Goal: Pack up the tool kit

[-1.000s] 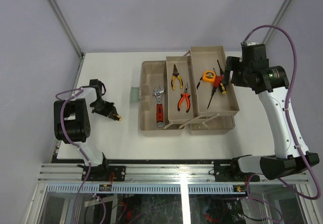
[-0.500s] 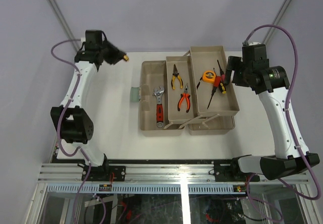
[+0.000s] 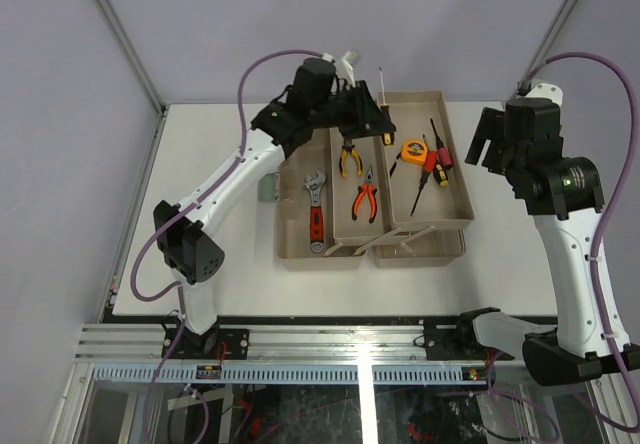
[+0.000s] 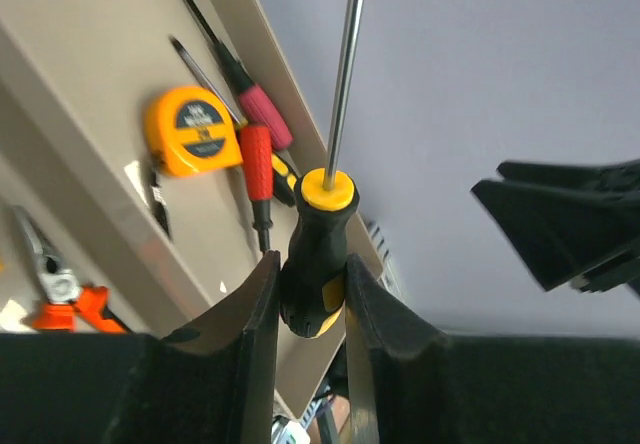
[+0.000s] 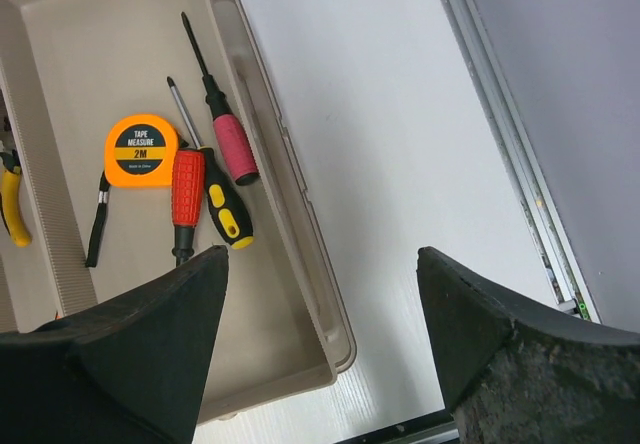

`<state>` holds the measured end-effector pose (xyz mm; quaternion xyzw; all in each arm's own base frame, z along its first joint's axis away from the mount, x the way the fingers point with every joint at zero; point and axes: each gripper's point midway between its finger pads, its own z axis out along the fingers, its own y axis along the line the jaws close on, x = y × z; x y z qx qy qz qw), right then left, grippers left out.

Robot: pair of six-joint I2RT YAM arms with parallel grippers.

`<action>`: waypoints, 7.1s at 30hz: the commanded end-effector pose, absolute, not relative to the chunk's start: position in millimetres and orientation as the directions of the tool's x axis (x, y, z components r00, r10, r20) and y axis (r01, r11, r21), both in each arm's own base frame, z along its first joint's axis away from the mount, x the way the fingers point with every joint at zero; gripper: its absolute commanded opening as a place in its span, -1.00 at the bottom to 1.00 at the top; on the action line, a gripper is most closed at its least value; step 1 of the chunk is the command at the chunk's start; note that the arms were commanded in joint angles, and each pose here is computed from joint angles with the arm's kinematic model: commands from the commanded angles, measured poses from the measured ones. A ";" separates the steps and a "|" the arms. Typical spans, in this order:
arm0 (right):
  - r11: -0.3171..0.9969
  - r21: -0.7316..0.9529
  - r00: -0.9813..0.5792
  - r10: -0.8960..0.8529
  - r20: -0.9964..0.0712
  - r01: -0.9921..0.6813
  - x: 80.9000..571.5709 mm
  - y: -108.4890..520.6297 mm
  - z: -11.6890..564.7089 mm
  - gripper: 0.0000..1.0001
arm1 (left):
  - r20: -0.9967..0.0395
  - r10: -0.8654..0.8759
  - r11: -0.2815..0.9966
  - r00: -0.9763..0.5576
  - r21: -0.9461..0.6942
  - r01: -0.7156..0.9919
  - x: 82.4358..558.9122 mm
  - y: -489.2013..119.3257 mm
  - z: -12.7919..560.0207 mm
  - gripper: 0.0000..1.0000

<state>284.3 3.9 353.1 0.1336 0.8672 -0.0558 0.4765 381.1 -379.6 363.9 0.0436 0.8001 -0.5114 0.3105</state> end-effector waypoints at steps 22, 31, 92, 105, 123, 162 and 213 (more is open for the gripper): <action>0.934 0.059 -0.447 0.223 -0.866 0.351 254.3 -10.4 361.2 0.65 | -0.392 -0.110 0.598 -0.913 -0.760 0.254 329.8 -437.2 250.7 -1.00; 0.933 0.062 -0.448 0.227 -0.865 0.354 251.1 -10.9 360.2 0.65 | -0.378 -0.127 0.621 -0.917 -0.751 0.224 328.6 -435.2 244.5 -0.47; 0.944 0.225 -0.832 0.322 -0.452 0.243 265.0 -50.0 141.9 0.89 | -0.489 -0.119 0.988 -0.864 -0.140 -0.057 492.6 -104.7 79.3 -0.17; 0.854 0.502 -0.881 0.338 -0.332 0.139 276.1 -1.4 108.6 0.71 | -0.432 -0.092 0.990 -0.897 -0.138 -0.034 466.3 -103.3 62.5 -0.52; 0.796 0.591 -0.920 0.317 -0.229 0.127 278.2 24.0 77.0 -0.36 | -0.427 -0.034 0.978 -0.903 -0.202 0.058 472.8 -139.0 57.8 -0.52; 0.986 0.127 -0.717 0.166 -0.677 0.109 312.4 39.4 283.9 -0.99 | -0.540 -0.340 0.893 -0.770 -0.443 -0.084 489.0 -96.2 188.5 1.00; 0.593 -0.805 -0.526 -0.679 -0.512 0.018 338.6 222.5 318.7 -1.00 | -0.396 -0.542 0.776 -0.741 -0.573 -0.262 505.2 -42.5 160.4 1.00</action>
